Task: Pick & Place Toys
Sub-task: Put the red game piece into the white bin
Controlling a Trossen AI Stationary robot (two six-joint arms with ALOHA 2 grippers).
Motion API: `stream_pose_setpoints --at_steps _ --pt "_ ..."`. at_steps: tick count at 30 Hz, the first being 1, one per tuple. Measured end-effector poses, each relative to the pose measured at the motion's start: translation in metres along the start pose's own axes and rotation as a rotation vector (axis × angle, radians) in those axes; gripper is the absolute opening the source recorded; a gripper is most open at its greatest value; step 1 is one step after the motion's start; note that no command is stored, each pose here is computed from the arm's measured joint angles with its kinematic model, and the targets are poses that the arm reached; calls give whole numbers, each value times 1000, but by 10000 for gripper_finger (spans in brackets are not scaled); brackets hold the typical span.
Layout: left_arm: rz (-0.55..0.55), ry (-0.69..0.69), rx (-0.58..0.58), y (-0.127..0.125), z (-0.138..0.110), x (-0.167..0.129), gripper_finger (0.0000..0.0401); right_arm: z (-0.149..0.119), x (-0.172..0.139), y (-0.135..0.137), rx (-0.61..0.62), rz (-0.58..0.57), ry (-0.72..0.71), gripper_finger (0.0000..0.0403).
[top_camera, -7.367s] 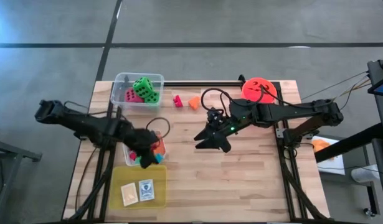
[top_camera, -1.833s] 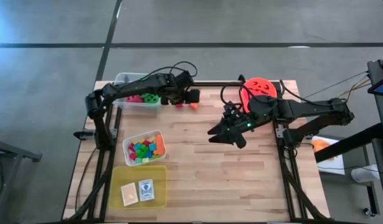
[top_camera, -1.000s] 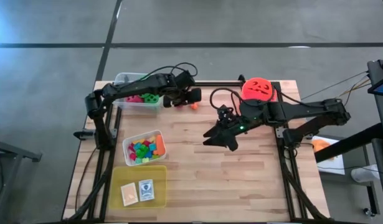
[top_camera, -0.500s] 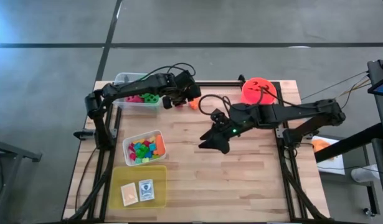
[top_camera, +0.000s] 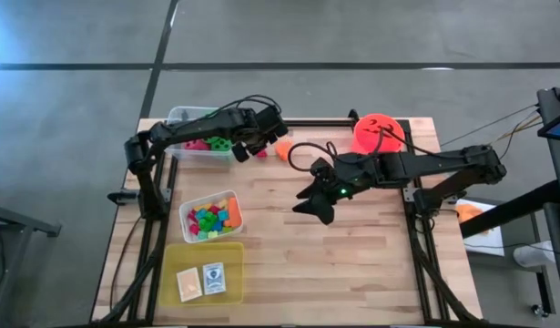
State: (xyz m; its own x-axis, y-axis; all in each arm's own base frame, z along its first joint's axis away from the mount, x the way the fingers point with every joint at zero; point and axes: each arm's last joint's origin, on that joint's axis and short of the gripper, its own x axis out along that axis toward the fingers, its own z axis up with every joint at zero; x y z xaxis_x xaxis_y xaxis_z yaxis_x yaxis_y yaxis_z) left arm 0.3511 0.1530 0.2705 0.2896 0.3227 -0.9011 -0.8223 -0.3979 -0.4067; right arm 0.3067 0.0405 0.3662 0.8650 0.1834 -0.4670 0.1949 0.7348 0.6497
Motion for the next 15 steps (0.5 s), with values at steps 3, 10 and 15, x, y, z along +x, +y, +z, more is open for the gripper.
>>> stream_pose_setpoints --at_steps 3,10,15 --pt "-20 -31 -8 -2 1 0 143 0 -1 0 0 -10 -8 281" --pt "2 -58 -41 -1 0 6 144 1 -1 -2 0 -65 -43 281" --pt "36 -56 -57 0 -2 19 176 0 -1 -3 0 -66 -43 281"
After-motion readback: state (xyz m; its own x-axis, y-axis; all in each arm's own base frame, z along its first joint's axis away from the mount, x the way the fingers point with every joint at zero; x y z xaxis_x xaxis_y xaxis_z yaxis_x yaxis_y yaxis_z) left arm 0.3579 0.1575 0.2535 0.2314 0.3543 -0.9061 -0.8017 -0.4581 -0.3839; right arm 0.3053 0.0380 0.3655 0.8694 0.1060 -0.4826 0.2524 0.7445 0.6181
